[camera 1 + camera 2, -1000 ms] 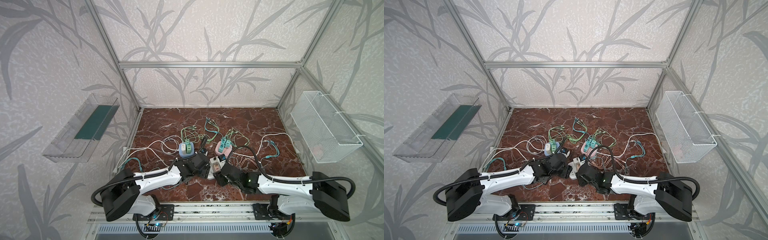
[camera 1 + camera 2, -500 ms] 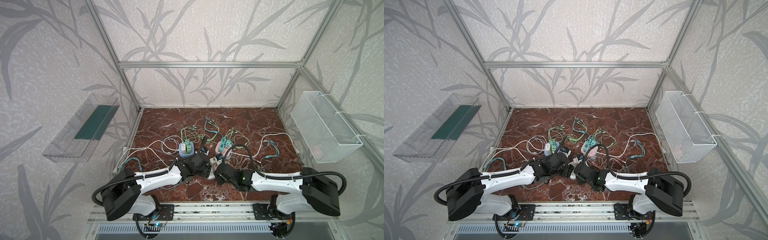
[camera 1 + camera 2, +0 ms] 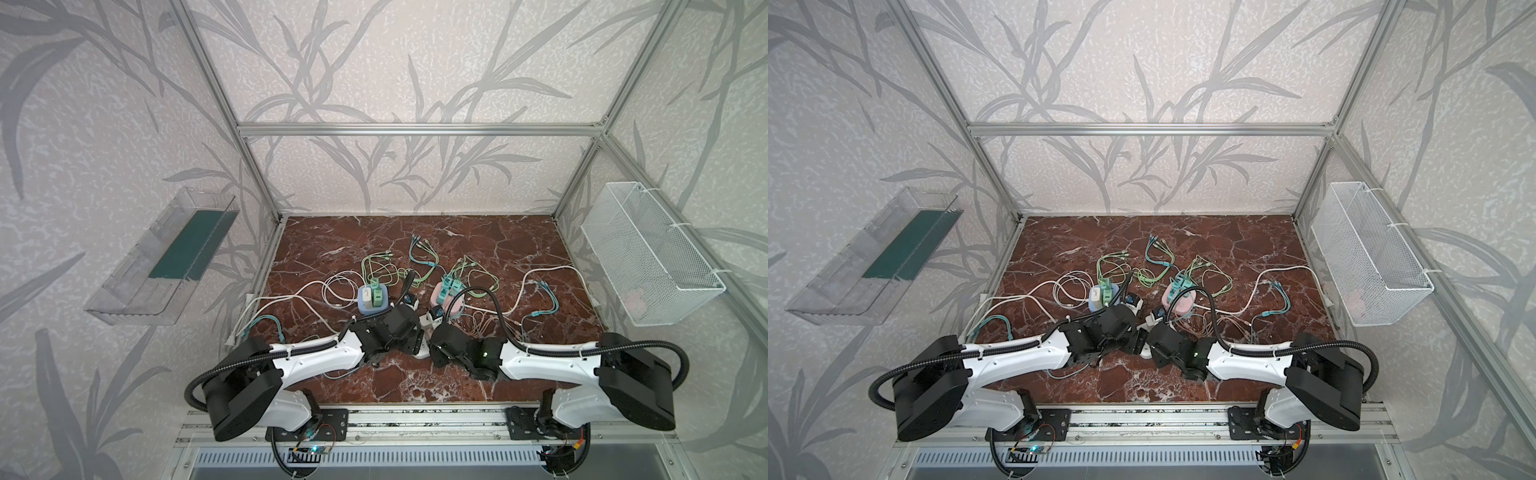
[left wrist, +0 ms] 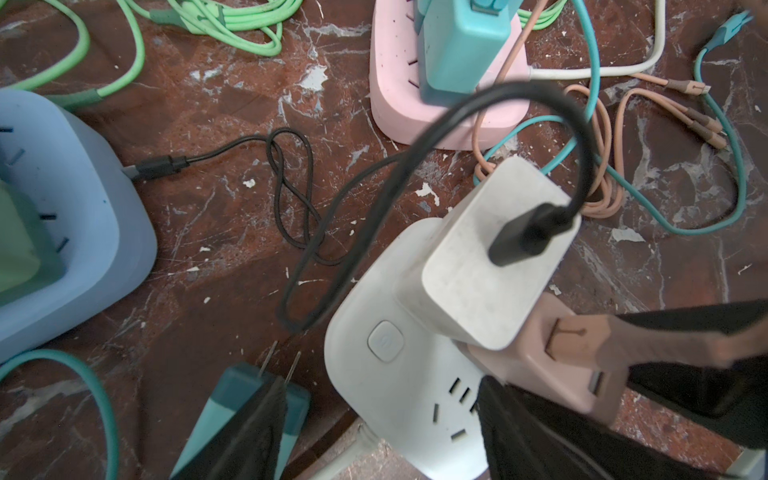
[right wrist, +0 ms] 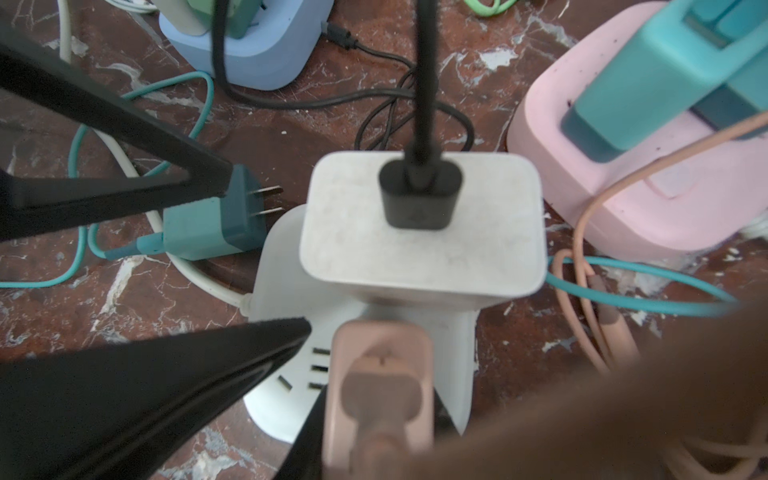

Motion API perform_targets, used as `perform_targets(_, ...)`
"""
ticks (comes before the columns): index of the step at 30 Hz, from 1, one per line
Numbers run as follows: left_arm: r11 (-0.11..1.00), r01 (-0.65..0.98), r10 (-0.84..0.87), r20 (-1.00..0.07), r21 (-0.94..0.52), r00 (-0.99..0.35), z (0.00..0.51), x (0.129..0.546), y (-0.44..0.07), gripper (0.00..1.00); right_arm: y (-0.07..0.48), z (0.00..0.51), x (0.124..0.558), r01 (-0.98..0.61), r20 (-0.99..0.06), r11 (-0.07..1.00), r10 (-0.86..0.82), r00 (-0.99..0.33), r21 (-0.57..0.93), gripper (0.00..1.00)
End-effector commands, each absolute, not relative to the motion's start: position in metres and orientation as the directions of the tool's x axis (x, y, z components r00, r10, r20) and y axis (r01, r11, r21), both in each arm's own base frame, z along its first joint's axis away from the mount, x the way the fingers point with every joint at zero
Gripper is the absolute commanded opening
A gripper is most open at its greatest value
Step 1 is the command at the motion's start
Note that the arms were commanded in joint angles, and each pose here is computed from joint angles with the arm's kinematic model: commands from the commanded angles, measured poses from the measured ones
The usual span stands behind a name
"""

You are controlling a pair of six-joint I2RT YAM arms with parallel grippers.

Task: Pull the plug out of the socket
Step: 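Move the left gripper onto the white strip while the right gripper reaches the pink charger, then close the right gripper on the pink charger while the left gripper holds the strip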

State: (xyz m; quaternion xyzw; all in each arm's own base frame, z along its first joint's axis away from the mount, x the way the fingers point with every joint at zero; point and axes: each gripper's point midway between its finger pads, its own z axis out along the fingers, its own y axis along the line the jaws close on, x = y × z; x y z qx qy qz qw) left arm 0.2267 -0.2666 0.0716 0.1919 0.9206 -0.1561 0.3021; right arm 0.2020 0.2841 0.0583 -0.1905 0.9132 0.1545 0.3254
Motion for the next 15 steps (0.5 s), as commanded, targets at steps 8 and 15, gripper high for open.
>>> perform_targets(8,0.887,0.443,0.305,-0.557,-0.129,-0.773,0.051,0.223,-0.263,0.65,0.282,0.068,0.21,-0.442,-0.673,0.886,-0.244,-0.699,0.138,0.2)
perform_targets(15,0.89,0.442,0.32,-0.531,-0.116,-0.784,0.043,0.224,-0.264,0.59,0.278,0.068,0.21,-0.435,-0.676,0.89,-0.238,-0.698,0.137,0.19)
